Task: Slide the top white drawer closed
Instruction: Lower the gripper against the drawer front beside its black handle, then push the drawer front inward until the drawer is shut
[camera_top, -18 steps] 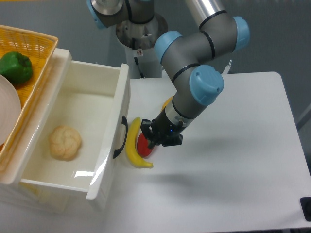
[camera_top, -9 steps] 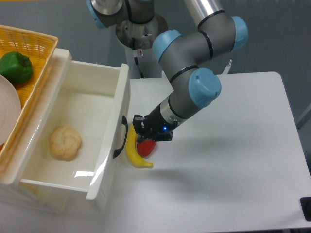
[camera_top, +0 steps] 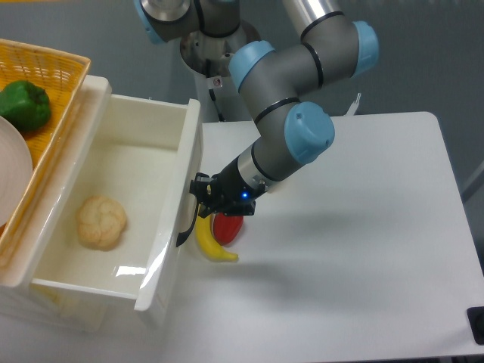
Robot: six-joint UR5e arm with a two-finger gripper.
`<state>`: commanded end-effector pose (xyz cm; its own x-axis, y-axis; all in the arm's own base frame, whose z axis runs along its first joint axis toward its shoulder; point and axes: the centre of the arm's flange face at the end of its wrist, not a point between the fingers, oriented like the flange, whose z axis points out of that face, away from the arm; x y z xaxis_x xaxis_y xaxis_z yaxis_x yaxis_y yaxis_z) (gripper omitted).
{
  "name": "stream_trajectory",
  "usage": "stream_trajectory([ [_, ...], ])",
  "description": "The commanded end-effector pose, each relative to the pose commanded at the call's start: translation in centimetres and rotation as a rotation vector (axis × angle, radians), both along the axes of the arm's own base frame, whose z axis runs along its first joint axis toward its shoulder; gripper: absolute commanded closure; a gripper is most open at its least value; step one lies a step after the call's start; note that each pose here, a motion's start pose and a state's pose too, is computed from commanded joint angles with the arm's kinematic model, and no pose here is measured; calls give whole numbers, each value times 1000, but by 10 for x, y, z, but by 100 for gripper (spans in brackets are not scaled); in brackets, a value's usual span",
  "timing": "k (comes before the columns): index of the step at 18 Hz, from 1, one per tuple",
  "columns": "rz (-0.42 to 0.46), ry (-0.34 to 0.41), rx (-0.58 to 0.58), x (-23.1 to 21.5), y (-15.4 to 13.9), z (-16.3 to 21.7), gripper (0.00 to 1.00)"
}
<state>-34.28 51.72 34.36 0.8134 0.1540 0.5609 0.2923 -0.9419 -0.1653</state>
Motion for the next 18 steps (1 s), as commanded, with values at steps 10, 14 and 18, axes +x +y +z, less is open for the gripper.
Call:
stream_trajectory([
  [10,-2,-11,12,18,9,10,100],
  [14,-14,-16,4,33,17,10,100],
  [18,-28,-16,2,48,22,13,100],
])
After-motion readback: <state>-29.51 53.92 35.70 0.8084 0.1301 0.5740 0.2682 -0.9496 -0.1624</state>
